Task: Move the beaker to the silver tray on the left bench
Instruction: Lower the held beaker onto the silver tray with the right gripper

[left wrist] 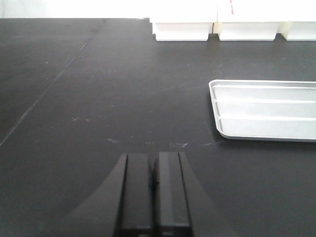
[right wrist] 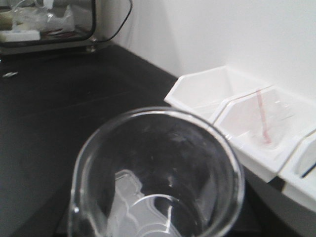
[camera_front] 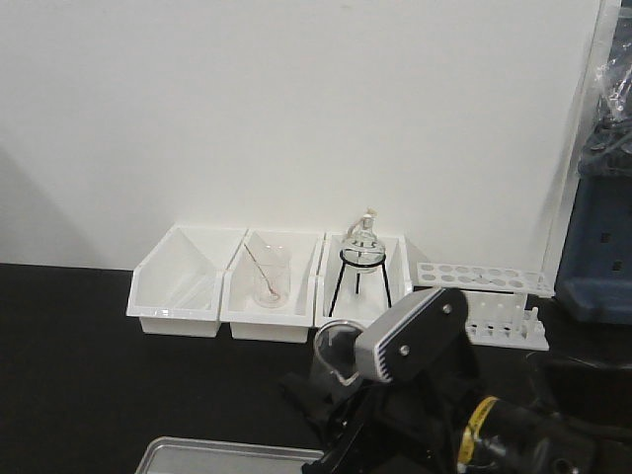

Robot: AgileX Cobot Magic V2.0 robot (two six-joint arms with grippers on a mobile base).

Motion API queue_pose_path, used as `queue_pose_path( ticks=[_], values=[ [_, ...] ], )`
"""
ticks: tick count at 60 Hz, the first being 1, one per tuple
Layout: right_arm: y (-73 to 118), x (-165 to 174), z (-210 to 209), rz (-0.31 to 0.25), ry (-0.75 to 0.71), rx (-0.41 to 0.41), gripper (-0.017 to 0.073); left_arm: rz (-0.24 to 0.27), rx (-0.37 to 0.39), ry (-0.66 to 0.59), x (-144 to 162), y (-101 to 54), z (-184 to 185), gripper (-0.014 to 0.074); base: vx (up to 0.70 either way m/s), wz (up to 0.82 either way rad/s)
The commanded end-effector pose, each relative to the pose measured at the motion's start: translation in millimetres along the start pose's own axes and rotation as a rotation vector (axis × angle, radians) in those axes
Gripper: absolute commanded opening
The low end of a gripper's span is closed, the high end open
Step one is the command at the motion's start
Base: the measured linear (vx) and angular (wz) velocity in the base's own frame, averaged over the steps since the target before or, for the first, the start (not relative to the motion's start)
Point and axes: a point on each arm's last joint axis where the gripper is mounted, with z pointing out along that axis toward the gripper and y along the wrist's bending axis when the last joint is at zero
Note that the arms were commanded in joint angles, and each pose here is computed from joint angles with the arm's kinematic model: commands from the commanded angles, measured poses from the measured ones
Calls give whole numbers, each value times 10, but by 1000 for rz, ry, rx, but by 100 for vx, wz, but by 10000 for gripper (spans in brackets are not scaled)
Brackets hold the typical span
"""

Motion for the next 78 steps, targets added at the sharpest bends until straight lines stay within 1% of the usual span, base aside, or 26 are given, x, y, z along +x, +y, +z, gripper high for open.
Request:
queue_pose_path(
  ticks=[1,3,5,8,10,12,16,19,34,39,53,62,74,78],
  values=[
    [-4,-125,106,0,-125,-44,-11,-7,4,-66,-12,-1,15,1,0,0],
    [-24,-103,155,14,-140,-46,-11,-7,4,-66,-12,-1,15,1,0,0],
    [-38,-57,240,52,-148,-47,-11,-7,4,-66,-12,-1,15,1,0,0],
    [-63,-8,342,91,-154,-40,-11,-7,4,-66,-12,-1,15,1,0,0],
    [-79,32,420,105,-148,-34,-11,-7,4,-66,-12,-1,15,1,0,0],
    [-92,65,484,100,-137,-30,-11,-7,4,-66,-12,-1,15,1,0,0],
    [-117,138,642,56,-115,-28,-11,-7,4,-66,-12,-1,15,1,0,0],
    [-136,175,757,42,-106,-28,-11,-7,4,-66,-12,-1,15,1,0,0],
    [-206,511,1237,62,-21,-30,-11,-7,4,-66,-12,-1,15,1,0,0],
    [-214,675,1344,86,21,-31,-11,-7,4,-66,-12,-1,15,1,0,0],
    [-200,1070,1490,106,107,-40,-11,-7,4,-66,-12,-1,15,1,0,0],
    [-193,1238,1534,114,145,-43,-11,-7,4,-66,-12,-1,15,1,0,0],
    [-190,1339,1555,119,173,-42,-4,-7,4,-66,-12,-1,15,1,0,0],
    [-185,1342,1555,109,175,-49,4,-7,4,-66,-12,-1,15,1,0,0]
  ],
)
